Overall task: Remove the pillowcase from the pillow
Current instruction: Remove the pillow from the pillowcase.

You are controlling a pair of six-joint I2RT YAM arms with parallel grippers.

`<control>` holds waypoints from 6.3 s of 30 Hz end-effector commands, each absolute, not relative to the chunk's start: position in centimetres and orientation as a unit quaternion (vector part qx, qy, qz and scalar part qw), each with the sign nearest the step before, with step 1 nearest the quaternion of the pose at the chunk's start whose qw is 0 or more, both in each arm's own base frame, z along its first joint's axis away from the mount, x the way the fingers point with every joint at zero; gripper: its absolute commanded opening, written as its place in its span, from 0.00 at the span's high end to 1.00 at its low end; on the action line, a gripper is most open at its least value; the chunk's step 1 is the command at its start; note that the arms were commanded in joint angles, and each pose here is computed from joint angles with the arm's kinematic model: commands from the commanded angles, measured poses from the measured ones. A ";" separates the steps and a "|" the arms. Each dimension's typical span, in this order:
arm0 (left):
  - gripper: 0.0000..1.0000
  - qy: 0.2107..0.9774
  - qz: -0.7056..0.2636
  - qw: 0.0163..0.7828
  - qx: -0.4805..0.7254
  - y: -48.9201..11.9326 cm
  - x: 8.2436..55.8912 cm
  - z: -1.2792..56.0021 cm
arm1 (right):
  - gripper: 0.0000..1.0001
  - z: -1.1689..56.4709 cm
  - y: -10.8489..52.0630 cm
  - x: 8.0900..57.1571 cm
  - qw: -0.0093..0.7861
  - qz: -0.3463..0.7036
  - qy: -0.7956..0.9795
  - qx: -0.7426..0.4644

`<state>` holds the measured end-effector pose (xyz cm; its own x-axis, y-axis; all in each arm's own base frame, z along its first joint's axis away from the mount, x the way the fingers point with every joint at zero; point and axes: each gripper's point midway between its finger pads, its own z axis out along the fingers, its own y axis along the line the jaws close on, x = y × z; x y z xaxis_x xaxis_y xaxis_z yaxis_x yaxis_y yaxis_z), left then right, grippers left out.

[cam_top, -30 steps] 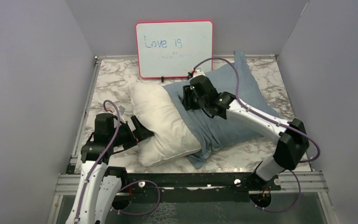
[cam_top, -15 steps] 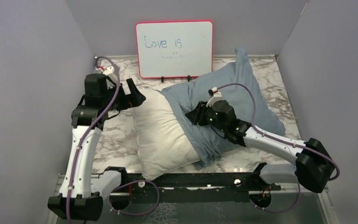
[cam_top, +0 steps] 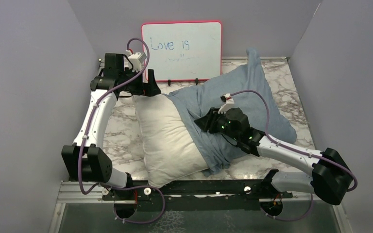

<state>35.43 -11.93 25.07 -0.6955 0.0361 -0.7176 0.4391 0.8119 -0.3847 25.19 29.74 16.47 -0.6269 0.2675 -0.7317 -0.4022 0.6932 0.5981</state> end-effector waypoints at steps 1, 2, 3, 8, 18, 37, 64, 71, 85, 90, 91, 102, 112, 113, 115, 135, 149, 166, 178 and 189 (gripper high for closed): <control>0.01 0.858 -0.204 0.440 0.170 -10.1 38.8 28.2 | 0.56 4.8 25.3 17.9 0.239 0.277 0.928 -0.076; 0.01 0.861 -0.190 0.442 0.165 -9.6 39.1 28.2 | 0.56 4.9 25.3 17.9 0.239 0.277 0.928 -0.076; 0.01 0.867 -0.176 0.438 0.159 -9.1 39.3 27.7 | 0.56 5.0 25.4 17.9 0.239 0.278 0.927 -0.076; 0.01 0.902 -0.251 0.316 0.153 -11.0 35.2 20.9 | 0.55 5.6 25.6 18.2 0.241 0.276 0.927 -0.074; 0.38 0.846 -0.433 0.261 0.169 -15.8 29.3 20.4 | 0.54 10.4 26.2 20.5 0.292 0.275 0.913 -0.076; 1.00 0.825 -0.399 0.379 0.131 -14.9 26.4 25.5 | 0.28 27.6 31.1 27.1 0.420 0.284 0.845 -0.170; 1.00 0.800 -0.436 0.401 0.098 -15.3 21.0 25.4 | 0.99 25.4 32.9 35.7 0.438 0.111 0.867 -0.209; 1.00 0.807 -0.416 0.410 0.091 -14.7 20.7 24.7 | 0.99 28.8 27.0 39.0 0.489 0.055 0.861 -0.130; 1.00 0.801 -0.411 0.418 0.124 -14.8 20.9 22.3 | 0.93 30.8 30.5 36.1 0.417 0.210 0.860 -0.206; 1.00 0.763 -0.462 0.424 0.156 -16.2 20.1 22.2 | 0.57 30.2 35.4 31.3 0.352 0.343 0.827 -0.274; 1.00 0.760 -0.467 0.422 0.160 -16.4 20.0 22.2 | 0.50 29.5 35.7 31.3 0.349 0.331 0.832 -0.276; 1.00 0.745 -0.466 0.445 0.172 -16.4 19.6 23.0 | 0.33 20.2 36.4 34.3 0.289 0.154 0.893 -0.310; 1.00 0.749 -0.452 0.458 0.161 -15.9 20.0 23.1 | 0.92 23.3 33.0 37.4 0.403 0.061 0.864 -0.296; 1.00 0.749 -0.451 0.458 0.160 -15.9 20.0 23.1 | 0.98 23.7 32.7 37.5 0.410 0.055 0.863 -0.291; 1.00 0.749 -0.450 0.459 0.159 -15.9 20.1 23.1 | 0.99 24.2 31.9 38.1 0.424 0.033 0.862 -0.277; 1.00 0.753 -0.439 0.467 0.150 -15.5 20.4 23.1 | 0.80 32.5 27.1 44.3 0.458 0.158 0.856 -0.183; 1.00 0.753 -0.443 0.463 0.150 -15.5 20.5 23.0 | 0.21 18.4 33.2 33.6 0.209 0.207 0.884 -0.364; 1.00 0.755 -0.441 0.463 0.144 -15.4 20.6 22.9 | 0.99 22.2 22.5 41.8 0.355 -0.071 0.908 -0.211; 1.00 0.759 -0.434 0.467 0.136 -15.1 20.9 22.8 | 0.99 27.4 21.2 45.4 0.414 0.043 0.900 -0.130; 1.00 0.778 -0.413 0.460 0.106 -14.4 22.1 21.8 | 0.34 32.9 22.2 36.7 0.444 0.194 0.861 -0.156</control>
<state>21.64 -14.80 22.17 -0.5390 -0.2058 -0.8167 0.5811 0.6111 -0.5375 38.99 22.95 25.77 -0.6943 -0.1993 -0.6915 -0.4013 0.9048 0.1422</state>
